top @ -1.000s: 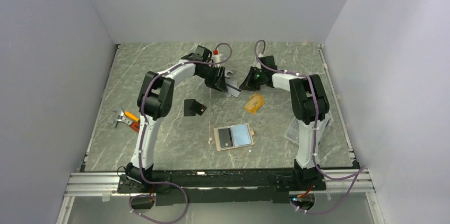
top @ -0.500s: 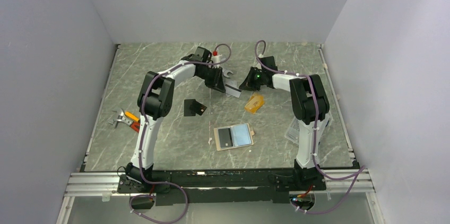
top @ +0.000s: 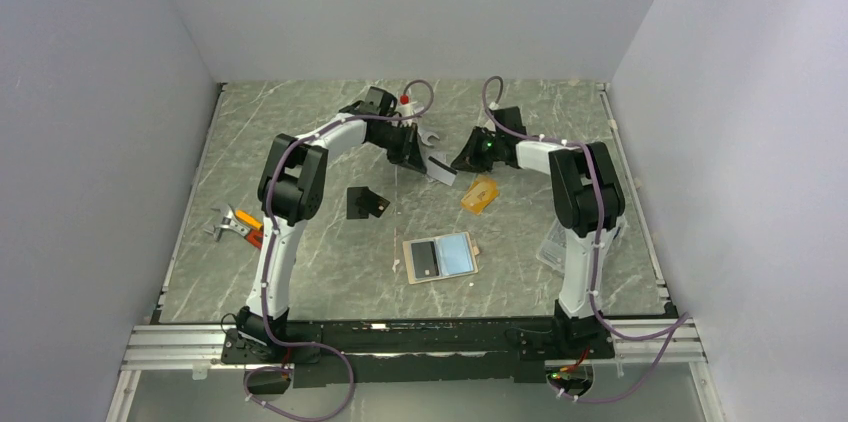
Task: Put the credit cards into the card holder
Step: Pick up the credit card from the center of the board.
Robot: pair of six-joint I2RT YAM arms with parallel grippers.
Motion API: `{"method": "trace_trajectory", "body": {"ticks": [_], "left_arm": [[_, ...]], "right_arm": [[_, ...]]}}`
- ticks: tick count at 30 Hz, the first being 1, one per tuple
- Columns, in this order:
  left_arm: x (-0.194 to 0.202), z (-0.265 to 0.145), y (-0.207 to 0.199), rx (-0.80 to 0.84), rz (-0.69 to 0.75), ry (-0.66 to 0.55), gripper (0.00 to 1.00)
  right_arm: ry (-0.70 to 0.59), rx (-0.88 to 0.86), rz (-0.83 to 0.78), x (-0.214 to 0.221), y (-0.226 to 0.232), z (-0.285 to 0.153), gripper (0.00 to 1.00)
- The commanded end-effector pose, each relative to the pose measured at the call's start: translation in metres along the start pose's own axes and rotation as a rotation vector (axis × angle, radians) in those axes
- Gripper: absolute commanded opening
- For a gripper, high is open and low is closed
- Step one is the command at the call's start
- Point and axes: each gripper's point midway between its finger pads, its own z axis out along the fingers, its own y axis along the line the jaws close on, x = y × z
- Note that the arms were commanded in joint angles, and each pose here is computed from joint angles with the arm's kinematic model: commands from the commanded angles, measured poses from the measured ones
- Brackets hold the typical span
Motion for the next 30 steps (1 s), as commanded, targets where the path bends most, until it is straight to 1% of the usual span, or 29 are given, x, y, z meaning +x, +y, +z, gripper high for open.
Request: {"method": "trace_trajectory", "body": {"ticks": [1,2,4,7,9,14,16,21,26,30], "left_arm": [[-0.019,-0.011,-0.037,0.131,0.073,-0.035,0.00],[-0.021,-0.014,-0.044,0.154,0.084,-0.036,0.00],[-0.024,-0.023,-0.061,0.210,0.104,-0.039,0.00],[-0.029,-0.038,-0.086,0.282,0.140,-0.053,0.00],[-0.030,-0.048,-0.101,0.327,0.170,-0.058,0.00],[-0.022,-0.077,-0.136,0.435,0.280,-0.016,0.00],[-0.015,-0.090,-0.147,0.445,0.347,-0.009,0.00],[0.008,-0.118,-0.164,0.426,0.446,0.021,0.00],[0.029,-0.131,-0.171,0.420,0.467,0.051,0.00],[0.044,-0.135,-0.174,0.421,0.461,0.086,0.00]], "right_arm": [[-0.055,-0.067,-0.048,-0.021,0.018,-0.034,0.27],[-0.079,-0.091,-0.057,-0.029,0.025,-0.044,0.34],[-0.129,-0.157,-0.097,-0.045,0.042,-0.063,0.43],[-0.176,-0.233,-0.176,-0.056,0.068,-0.090,0.50],[-0.175,-0.286,-0.235,-0.056,0.082,-0.102,0.53],[-0.100,-0.462,-0.379,-0.031,0.105,-0.123,0.54],[-0.083,-0.519,-0.420,-0.019,0.109,-0.129,0.54],[-0.050,-0.603,-0.466,0.004,0.118,-0.147,0.52],[-0.057,-0.653,-0.518,0.019,0.133,-0.166,0.51],[-0.017,-0.688,-0.557,0.037,0.150,-0.172,0.49]]}}
